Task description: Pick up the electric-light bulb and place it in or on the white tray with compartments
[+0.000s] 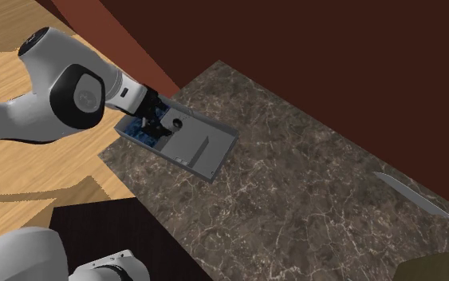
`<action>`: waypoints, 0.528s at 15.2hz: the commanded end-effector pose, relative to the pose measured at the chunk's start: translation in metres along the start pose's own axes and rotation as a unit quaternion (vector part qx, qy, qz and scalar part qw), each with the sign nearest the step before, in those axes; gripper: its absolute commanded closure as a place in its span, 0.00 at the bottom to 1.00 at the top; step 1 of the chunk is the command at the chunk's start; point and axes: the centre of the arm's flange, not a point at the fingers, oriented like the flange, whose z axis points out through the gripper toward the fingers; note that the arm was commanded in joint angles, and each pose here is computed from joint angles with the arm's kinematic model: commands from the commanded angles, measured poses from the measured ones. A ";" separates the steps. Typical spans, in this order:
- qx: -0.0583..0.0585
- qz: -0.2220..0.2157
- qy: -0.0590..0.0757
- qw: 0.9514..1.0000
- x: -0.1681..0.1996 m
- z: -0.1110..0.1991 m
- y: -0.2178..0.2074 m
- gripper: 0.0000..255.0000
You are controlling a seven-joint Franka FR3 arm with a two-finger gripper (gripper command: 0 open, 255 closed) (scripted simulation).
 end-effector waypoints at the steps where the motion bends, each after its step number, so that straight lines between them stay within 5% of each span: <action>1: 0.000 0.000 -0.001 1.000 -0.001 -0.023 0.001 0.00; 8: 0.000 0.000 -0.001 1.000 -0.001 -0.033 0.001 0.00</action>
